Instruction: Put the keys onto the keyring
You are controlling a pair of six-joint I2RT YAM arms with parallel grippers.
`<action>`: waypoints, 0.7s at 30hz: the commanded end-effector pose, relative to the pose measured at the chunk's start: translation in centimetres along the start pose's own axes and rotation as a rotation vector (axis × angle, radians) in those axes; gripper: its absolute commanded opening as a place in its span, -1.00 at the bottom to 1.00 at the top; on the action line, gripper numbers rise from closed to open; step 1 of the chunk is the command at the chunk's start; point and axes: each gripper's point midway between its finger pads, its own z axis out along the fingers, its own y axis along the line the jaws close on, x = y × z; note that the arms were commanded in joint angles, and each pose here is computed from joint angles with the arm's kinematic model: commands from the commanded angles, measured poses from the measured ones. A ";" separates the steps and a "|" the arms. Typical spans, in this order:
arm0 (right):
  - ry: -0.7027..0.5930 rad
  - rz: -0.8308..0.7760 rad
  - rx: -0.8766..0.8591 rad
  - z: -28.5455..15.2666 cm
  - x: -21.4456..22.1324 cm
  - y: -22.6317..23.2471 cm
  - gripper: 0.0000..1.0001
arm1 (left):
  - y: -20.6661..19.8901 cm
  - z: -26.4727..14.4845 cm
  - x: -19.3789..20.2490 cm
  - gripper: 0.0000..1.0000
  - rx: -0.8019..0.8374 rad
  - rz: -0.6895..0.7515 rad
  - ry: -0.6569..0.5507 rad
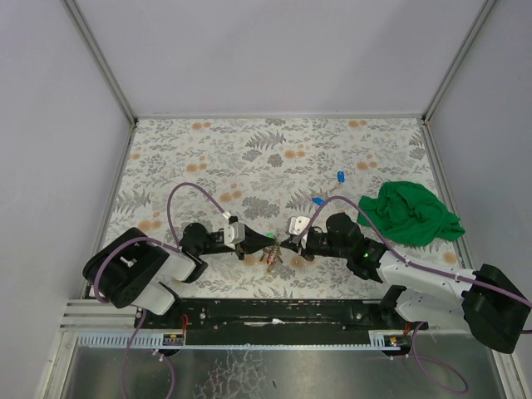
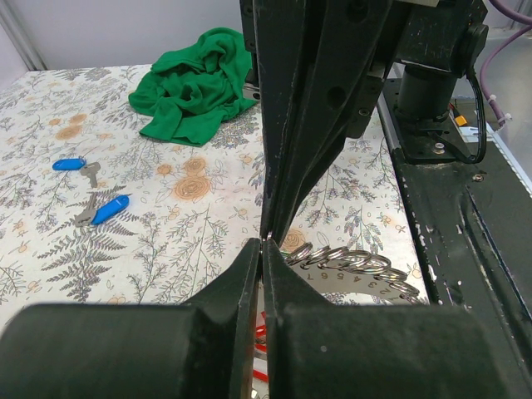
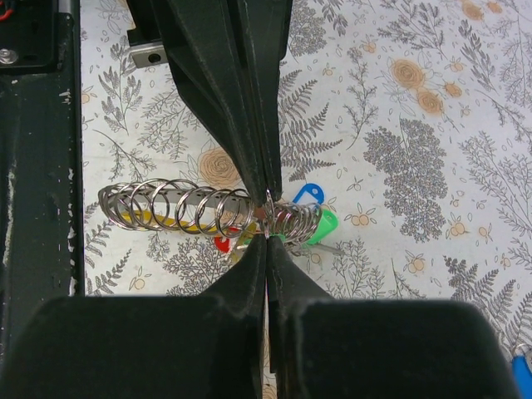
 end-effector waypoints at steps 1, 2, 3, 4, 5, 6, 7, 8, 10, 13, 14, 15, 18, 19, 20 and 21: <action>-0.032 -0.012 0.043 0.1 -1.5 -1.2 -1.00 | 0.6 0.4 -2.6 -1.00 -0.006 0.091 -0.086; -0.033 -0.012 0.042 0.1 -1.5 -1.2 -1.00 | 0.7 0.5 -2.7 -1.00 -0.008 0.092 -0.086; -0.032 -0.012 0.044 0.1 -1.5 -1.2 -1.00 | 0.7 0.4 -2.7 -1.00 -0.009 0.092 -0.086; -0.032 -0.012 0.046 0.1 -1.6 -1.3 -1.00 | 0.7 0.4 -2.6 -1.00 -0.009 0.091 -0.086; -0.032 -0.011 0.048 0.0 -1.5 -1.3 -1.00 | 0.6 0.4 -2.7 -1.00 -0.007 0.093 -0.086; -0.035 -0.012 0.048 0.0 -1.6 -1.3 -1.00 | 0.6 0.4 -2.7 -1.00 -0.006 0.092 -0.086; -0.039 -0.015 0.049 0.0 -1.6 -1.3 -1.00 | 0.6 0.5 -2.7 -1.00 -0.006 0.093 -0.087; -0.044 -0.016 0.049 0.0 -1.8 -1.3 -1.00 | 0.6 0.5 -2.7 -1.00 -0.004 0.092 -0.086; -0.050 -0.016 0.050 0.0 -2.0 -1.3 -1.00 | 0.6 0.5 -2.7 -1.00 -0.001 0.092 -0.086; -0.056 -0.016 0.046 0.0 -2.1 -1.3 -1.00 | 0.6 0.5 -2.7 -1.00 0.001 0.091 -0.086; -0.060 -0.015 0.048 0.0 -2.2 -1.3 -1.00 | 0.6 0.5 -2.7 -1.00 0.001 0.092 -0.086; -0.064 -0.017 0.046 0.0 -2.3 -1.3 -1.00 | 0.5 0.5 -2.6 -1.00 0.003 0.089 -0.084; -0.073 -0.016 0.045 0.0 -2.5 -1.2 -1.00 | 0.5 0.5 -2.6 -1.00 0.006 0.089 -0.084; -0.077 -0.017 0.044 0.0 -2.6 -1.2 -1.00 | 0.5 0.6 -2.6 -1.00 0.008 0.088 -0.083; -0.078 -0.017 0.041 0.0 -2.6 -1.2 -1.00 | 0.5 0.6 -2.6 -1.00 0.008 0.087 -0.084; -0.082 -0.018 0.039 0.0 -2.7 -1.1 -1.00 | 0.5 0.6 -2.6 -1.00 0.009 0.088 -0.084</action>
